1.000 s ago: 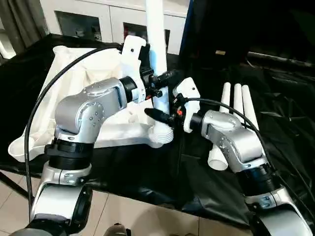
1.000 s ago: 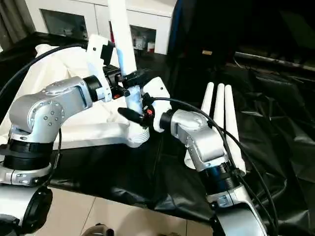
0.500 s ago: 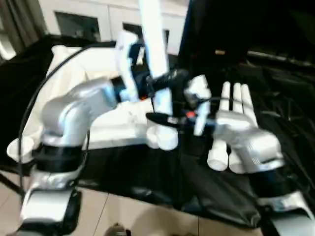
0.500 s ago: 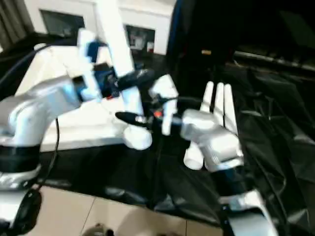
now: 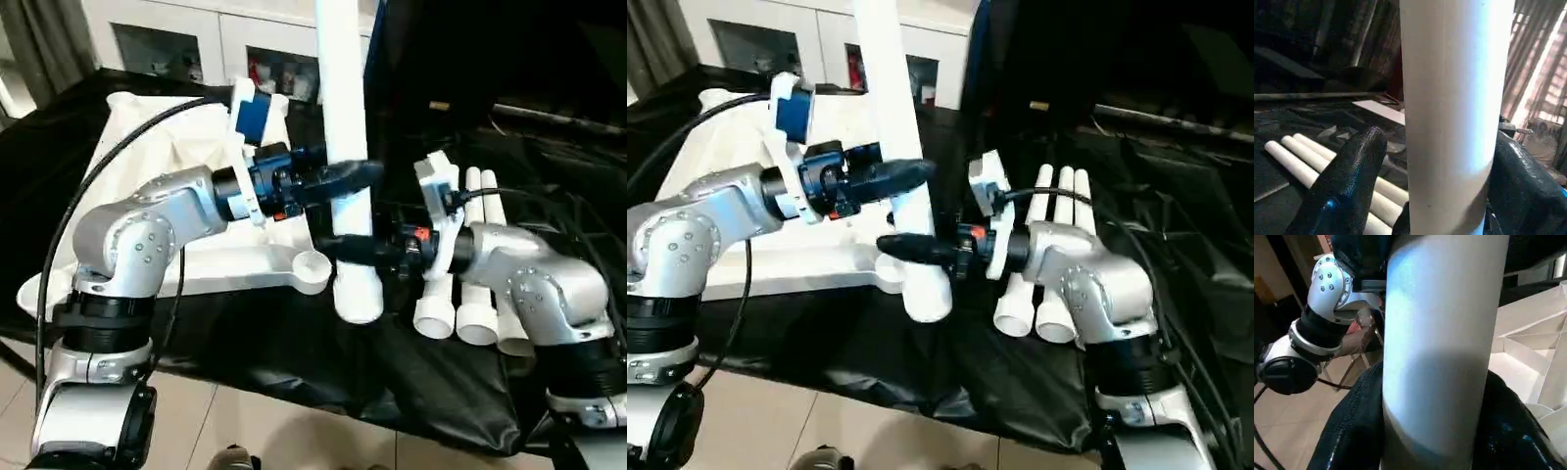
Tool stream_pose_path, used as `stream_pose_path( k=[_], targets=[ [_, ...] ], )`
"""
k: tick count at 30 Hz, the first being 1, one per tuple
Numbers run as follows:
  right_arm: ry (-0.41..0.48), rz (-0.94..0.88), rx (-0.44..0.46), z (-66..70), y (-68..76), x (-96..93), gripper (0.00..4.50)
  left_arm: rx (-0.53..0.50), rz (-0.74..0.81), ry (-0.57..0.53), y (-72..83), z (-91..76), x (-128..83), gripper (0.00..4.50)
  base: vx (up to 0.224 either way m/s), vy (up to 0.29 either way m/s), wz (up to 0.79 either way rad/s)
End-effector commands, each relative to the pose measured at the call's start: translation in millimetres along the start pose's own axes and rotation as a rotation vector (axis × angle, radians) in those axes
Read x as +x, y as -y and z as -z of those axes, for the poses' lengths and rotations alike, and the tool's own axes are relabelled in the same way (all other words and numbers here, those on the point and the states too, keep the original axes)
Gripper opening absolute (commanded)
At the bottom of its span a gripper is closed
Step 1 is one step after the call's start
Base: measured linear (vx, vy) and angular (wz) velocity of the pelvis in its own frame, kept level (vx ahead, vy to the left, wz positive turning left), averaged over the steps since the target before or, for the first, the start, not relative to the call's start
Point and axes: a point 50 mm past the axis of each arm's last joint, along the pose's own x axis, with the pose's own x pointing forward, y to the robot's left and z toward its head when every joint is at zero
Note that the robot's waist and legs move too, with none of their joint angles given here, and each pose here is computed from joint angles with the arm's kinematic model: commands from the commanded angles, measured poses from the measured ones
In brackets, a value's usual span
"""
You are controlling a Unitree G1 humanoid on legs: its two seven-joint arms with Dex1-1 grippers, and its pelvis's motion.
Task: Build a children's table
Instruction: Pick table leg
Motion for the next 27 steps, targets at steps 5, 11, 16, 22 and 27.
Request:
stream_pose_path(
  k=[5, 11, 16, 22, 27],
  targets=[
    [-0.019, -0.113, -0.02, -1.7, -13.1, 4.5, 1.86, 0.003, -0.022, 0.032, -3.1, -7.7, -5.1, 2.74, 0.0, 0.0, 0.0],
    [-0.023, -0.109, -0.016, -0.1, -13.4, 5.3, 1.86, -0.007, -0.009, 0.047, -1.4, -7.7, -2.3, 2.25, 0.0, 0.0, 0.0],
    [-0.026, -0.108, -0.016, 0.8, -13.6, 5.6, 1.86, -0.013, -0.002, 0.054, -0.6, -7.8, -1.2, 1.94, 0.0, 0.0, 0.0],
    [-0.029, -0.104, -0.021, 1.7, -13.3, 6.4, 1.86, -0.014, -0.004, 0.057, -0.1, -8.5, -0.8, 1.85, 0.0, 0.0, 0.0],
    [-0.064, 0.018, -0.112, 3.9, -3.0, 10.6, 2.21, 0.123, -0.122, -0.02, -7.6, -8.2, -0.1, 1.84, 0.0, 0.0, 0.0]
  ],
)
